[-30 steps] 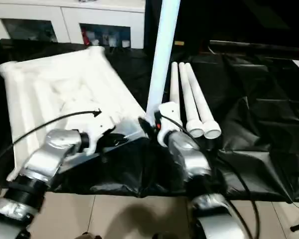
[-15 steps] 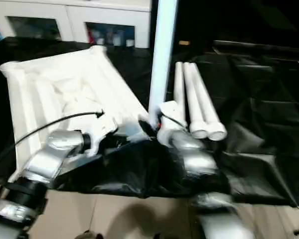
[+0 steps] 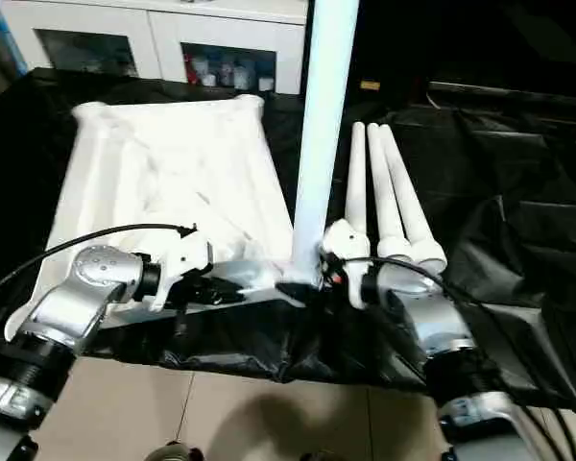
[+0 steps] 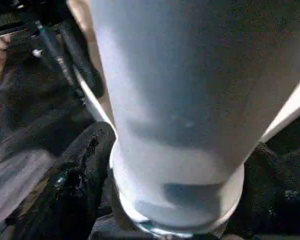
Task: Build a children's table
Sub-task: Rotate leg to tighten
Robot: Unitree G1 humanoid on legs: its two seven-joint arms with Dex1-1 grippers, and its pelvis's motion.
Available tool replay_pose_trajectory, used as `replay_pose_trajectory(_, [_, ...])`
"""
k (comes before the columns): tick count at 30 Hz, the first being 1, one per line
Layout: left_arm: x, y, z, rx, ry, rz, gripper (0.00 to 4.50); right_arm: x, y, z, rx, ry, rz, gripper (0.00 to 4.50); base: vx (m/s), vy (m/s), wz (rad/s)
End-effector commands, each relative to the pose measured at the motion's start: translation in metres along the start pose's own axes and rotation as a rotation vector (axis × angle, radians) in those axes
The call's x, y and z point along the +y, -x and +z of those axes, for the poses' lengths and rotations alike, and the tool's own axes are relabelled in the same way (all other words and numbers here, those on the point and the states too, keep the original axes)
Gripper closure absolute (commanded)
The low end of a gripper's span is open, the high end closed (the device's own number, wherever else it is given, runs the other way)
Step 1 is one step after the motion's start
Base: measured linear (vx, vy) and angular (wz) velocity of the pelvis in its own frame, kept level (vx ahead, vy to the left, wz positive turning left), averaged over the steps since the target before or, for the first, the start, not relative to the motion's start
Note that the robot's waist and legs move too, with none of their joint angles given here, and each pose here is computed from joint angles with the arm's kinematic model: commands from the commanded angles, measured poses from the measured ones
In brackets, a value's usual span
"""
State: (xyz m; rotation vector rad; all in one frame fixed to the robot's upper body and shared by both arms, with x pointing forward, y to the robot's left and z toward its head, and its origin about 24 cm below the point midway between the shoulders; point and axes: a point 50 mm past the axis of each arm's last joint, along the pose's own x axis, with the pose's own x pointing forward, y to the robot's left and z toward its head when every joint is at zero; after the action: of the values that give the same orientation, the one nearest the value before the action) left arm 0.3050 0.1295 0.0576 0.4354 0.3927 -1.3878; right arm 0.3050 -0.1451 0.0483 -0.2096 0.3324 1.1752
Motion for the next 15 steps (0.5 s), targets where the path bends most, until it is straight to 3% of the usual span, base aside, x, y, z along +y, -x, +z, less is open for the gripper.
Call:
replay_pose_trajectory(1, [-0.003, -0.012, 0.010, -0.011, -0.051, -0.077, 4.50, 0.010, -0.009, 0.006, -0.014, 0.018, 0.091, 1.22, 0.000, 0.000, 0.00])
replay_pose_trajectory(7, [-0.002, -0.009, 0.008, -0.012, -0.048, -0.096, 4.50, 0.016, -0.011, 0.007, -0.027, -0.013, 0.140, 1.70, 0.000, 0.000, 0.00])
replay_pose_trajectory(15, [-0.003, -0.008, 0.005, -0.024, -0.028, -0.104, 4.50, 0.024, -0.016, 0.004, -0.061, -0.082, 0.152, 1.77, 0.000, 0.000, 0.00])
